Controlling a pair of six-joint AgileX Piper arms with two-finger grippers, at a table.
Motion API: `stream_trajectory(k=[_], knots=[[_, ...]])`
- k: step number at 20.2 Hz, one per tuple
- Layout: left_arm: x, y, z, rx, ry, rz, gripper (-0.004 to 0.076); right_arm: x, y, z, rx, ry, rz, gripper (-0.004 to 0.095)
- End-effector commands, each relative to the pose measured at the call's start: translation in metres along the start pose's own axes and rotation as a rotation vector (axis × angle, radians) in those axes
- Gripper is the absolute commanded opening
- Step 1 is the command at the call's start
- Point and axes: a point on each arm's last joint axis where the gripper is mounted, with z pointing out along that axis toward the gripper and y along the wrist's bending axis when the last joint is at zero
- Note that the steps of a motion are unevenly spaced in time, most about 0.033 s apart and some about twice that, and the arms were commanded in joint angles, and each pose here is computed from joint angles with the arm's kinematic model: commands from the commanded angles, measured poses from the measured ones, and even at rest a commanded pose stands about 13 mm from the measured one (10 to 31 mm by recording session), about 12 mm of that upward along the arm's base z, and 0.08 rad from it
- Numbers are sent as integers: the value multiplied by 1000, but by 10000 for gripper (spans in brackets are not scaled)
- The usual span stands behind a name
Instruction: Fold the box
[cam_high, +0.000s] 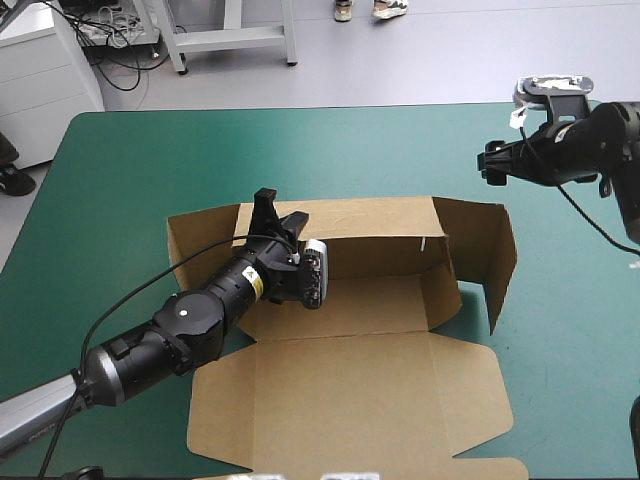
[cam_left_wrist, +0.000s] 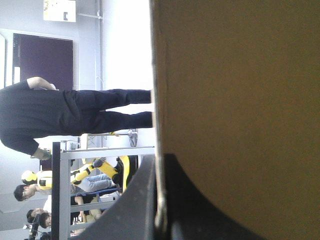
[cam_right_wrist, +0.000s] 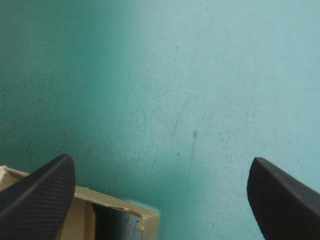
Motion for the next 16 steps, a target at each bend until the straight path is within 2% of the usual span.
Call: stream_trajectory(k=[1,7,13,16], knots=[[-4,20,-12,-96,-26,-1,-32,-9,-2,-4,-8,-59,-13,852],[-2,12,1,-79,27,19,-32,-12,-4,18,-15,-12,-16,834],[-4,9,2,-53,-3,-60,-32,-16,-7,36,-7,-13,-11,829],[-6,7,1,-48,-8,-56,-32,-15,-11,46,-31,20,21,829]])
